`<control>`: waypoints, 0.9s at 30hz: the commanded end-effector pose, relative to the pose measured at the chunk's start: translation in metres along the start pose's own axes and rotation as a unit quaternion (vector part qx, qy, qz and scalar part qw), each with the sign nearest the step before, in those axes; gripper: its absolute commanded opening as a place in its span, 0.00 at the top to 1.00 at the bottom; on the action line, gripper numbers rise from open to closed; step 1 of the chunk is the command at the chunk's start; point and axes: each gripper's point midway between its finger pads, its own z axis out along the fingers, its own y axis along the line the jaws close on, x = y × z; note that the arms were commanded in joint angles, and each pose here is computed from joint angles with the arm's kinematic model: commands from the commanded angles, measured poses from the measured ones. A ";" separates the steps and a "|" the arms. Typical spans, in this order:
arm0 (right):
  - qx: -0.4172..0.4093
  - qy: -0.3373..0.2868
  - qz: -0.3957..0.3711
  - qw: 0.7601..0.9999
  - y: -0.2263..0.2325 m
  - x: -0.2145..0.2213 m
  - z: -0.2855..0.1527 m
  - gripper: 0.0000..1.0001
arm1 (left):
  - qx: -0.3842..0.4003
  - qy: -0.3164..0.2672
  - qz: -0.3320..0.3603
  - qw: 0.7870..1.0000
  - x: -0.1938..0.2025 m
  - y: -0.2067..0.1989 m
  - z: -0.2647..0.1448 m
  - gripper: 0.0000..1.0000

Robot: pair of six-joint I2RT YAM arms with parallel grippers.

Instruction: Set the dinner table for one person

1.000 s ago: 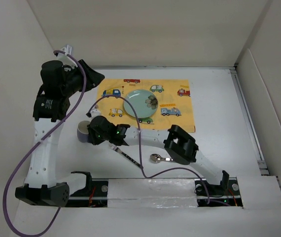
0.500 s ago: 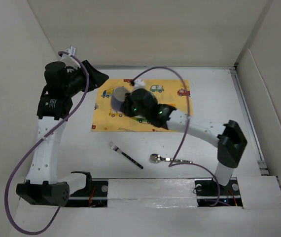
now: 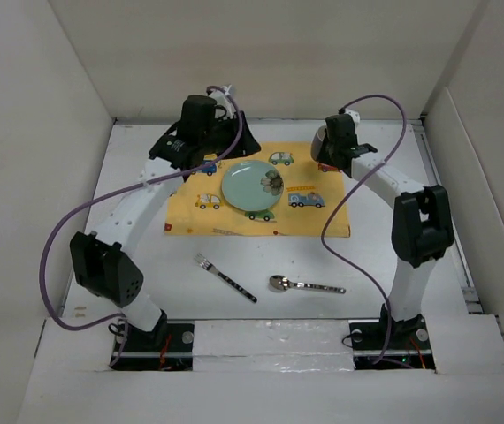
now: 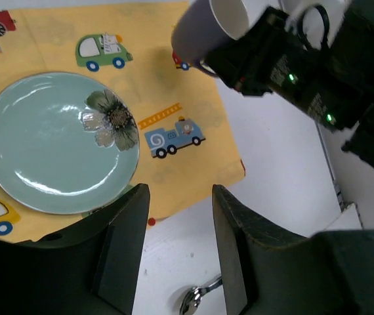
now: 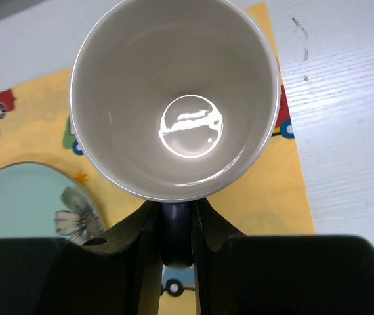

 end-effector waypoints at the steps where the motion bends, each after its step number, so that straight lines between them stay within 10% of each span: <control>1: -0.047 -0.068 -0.008 0.997 0.032 -0.064 -0.005 1.00 | -0.007 -0.056 0.026 0.998 -0.027 -0.012 -0.023 0.59; 19: 0.035 -0.041 -0.035 0.998 -0.010 -0.048 0.075 1.00 | -0.193 0.086 -0.013 0.977 0.184 0.087 -0.062 0.58; 27: 0.038 -0.026 -0.015 0.999 -0.012 -0.041 0.071 0.69 | -0.250 0.125 -0.034 0.960 0.223 0.117 -0.080 0.57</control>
